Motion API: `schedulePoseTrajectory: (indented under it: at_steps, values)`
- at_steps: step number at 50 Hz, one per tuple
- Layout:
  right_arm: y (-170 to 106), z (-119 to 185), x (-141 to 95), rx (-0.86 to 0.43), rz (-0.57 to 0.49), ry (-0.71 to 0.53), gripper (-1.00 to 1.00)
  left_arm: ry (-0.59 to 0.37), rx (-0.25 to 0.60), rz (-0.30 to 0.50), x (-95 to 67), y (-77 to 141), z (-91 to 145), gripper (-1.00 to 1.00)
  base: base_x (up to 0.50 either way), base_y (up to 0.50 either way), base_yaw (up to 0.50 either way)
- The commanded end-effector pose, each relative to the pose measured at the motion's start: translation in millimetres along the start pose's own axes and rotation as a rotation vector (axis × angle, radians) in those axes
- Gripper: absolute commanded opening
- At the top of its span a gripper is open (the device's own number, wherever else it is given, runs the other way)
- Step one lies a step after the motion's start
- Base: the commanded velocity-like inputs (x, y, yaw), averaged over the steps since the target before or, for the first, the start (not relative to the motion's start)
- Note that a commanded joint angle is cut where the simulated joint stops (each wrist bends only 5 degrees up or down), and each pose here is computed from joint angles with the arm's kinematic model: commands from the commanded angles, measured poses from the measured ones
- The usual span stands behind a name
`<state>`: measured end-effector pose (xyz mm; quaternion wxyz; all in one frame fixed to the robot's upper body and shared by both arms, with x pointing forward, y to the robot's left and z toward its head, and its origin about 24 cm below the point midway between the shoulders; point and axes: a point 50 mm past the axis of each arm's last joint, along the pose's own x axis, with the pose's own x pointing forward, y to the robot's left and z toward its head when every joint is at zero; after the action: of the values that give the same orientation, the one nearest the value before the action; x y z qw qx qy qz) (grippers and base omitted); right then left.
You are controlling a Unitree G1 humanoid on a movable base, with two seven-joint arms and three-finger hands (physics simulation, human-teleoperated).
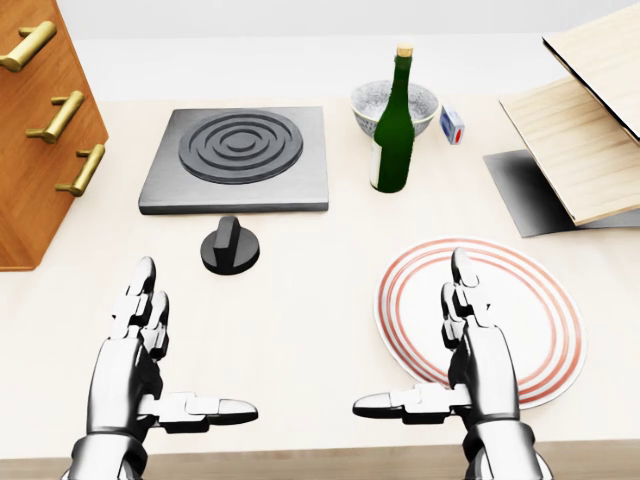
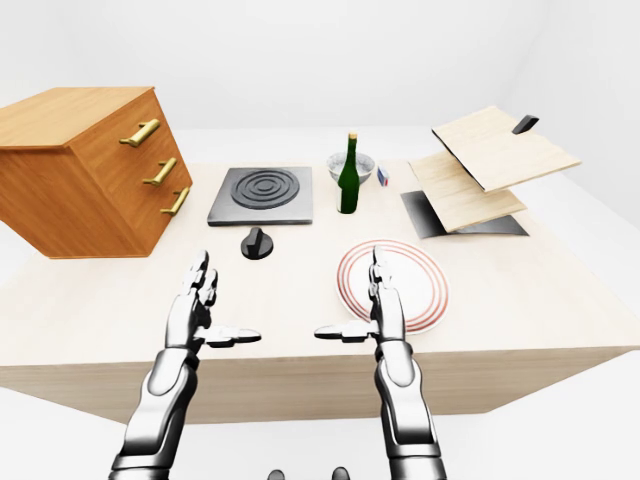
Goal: Turn on the stove.
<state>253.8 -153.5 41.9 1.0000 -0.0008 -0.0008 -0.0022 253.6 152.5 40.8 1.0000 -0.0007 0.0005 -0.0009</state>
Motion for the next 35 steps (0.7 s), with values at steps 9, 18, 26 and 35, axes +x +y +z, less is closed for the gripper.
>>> schedulePoseTrajectory:
  at_steps: [9, 18, 26, 35]
  values:
    - [-8.7, -1.8, 1.5, -0.009, -0.012, 0.010, 1.00, -0.007, 0.009, 0.002, 0.7, 5.7, -3.0, 1.00, 0.13, 0.00, 0.00]
    - [-8.9, -3.4, 2.0, -0.013, -0.014, 0.011, 1.00, -0.022, 0.018, 0.002, -2.8, 5.1, 1.5, 1.00, 0.30, 0.00, 0.00]
    - [-8.2, -3.1, 1.5, -0.012, -0.010, 0.007, 1.00, -0.021, 0.016, 0.005, -2.3, 5.8, 1.8, 1.00, 0.31, 0.00, 0.00]
    - [-8.1, -2.9, 1.6, -0.011, -0.010, 0.006, 1.00, -0.021, 0.014, 0.004, -2.0, 5.8, 1.9, 1.00, 0.28, 0.00, 0.00]
